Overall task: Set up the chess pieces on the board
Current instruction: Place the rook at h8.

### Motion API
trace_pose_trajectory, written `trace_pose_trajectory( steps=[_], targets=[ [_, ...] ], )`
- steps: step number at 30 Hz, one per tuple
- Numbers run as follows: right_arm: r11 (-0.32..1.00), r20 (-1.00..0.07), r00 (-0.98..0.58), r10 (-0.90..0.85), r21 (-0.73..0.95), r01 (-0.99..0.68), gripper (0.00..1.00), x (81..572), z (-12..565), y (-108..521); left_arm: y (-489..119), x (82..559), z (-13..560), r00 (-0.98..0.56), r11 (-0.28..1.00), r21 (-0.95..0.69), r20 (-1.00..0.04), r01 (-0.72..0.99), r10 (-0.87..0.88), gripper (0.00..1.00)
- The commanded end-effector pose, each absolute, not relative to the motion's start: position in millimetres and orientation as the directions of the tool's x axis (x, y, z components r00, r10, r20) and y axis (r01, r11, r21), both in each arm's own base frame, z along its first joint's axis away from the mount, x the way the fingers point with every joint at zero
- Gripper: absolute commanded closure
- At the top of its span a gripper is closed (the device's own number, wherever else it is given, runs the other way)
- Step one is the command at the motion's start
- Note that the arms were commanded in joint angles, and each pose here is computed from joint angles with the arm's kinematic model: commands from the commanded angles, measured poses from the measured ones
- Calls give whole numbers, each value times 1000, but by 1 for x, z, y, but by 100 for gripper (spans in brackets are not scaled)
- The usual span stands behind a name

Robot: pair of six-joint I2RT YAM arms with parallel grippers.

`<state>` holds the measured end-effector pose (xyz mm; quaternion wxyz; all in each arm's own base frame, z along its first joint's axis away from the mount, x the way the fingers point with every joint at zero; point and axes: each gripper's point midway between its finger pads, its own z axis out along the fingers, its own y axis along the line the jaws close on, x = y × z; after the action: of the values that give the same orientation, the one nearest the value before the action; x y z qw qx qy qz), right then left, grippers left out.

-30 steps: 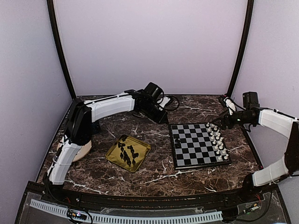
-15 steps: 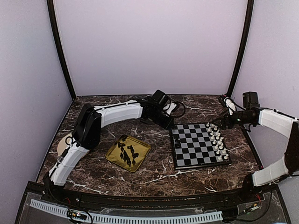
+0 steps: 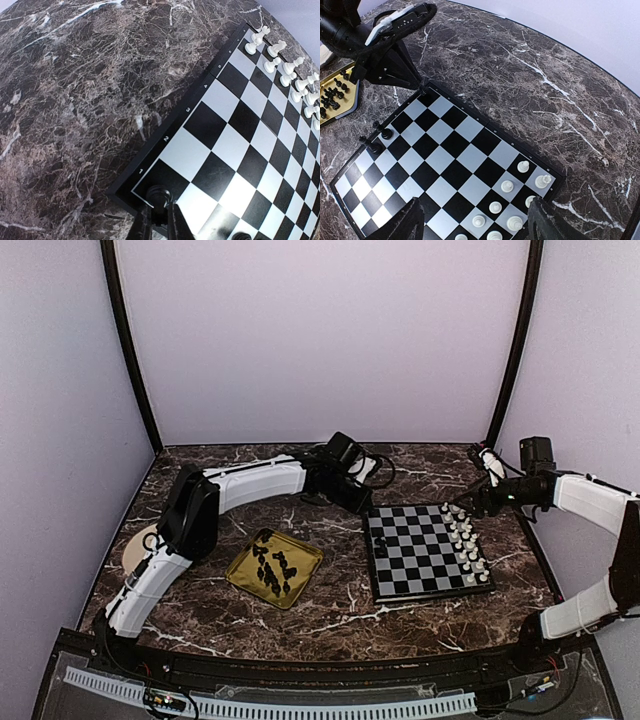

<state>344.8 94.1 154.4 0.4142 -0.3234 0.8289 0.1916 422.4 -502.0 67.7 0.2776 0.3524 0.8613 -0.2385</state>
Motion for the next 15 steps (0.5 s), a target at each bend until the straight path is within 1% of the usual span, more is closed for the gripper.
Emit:
trace_pose_trajectory(
  steps=[1, 5, 12, 15],
  targets=[
    [710, -819, -424, -387, 29, -704, 29, 346, 162, 96, -509, 425, 77, -592, 630, -229, -664, 742, 456, 90],
    [711, -818, -423, -389, 26, -703, 29, 346, 162, 95, -509, 425, 77, -592, 628, -231, -664, 743, 456, 90],
    [711, -817, -426, -389, 28, -703, 29, 346, 161, 95, -512, 421, 74, -597, 614, -252, -658, 748, 458, 87],
    [710, -815, -427, -391, 28, -704, 29, 346, 160, 95, -512, 421, 73, -601, 614, -255, -655, 747, 458, 82]
  ],
)
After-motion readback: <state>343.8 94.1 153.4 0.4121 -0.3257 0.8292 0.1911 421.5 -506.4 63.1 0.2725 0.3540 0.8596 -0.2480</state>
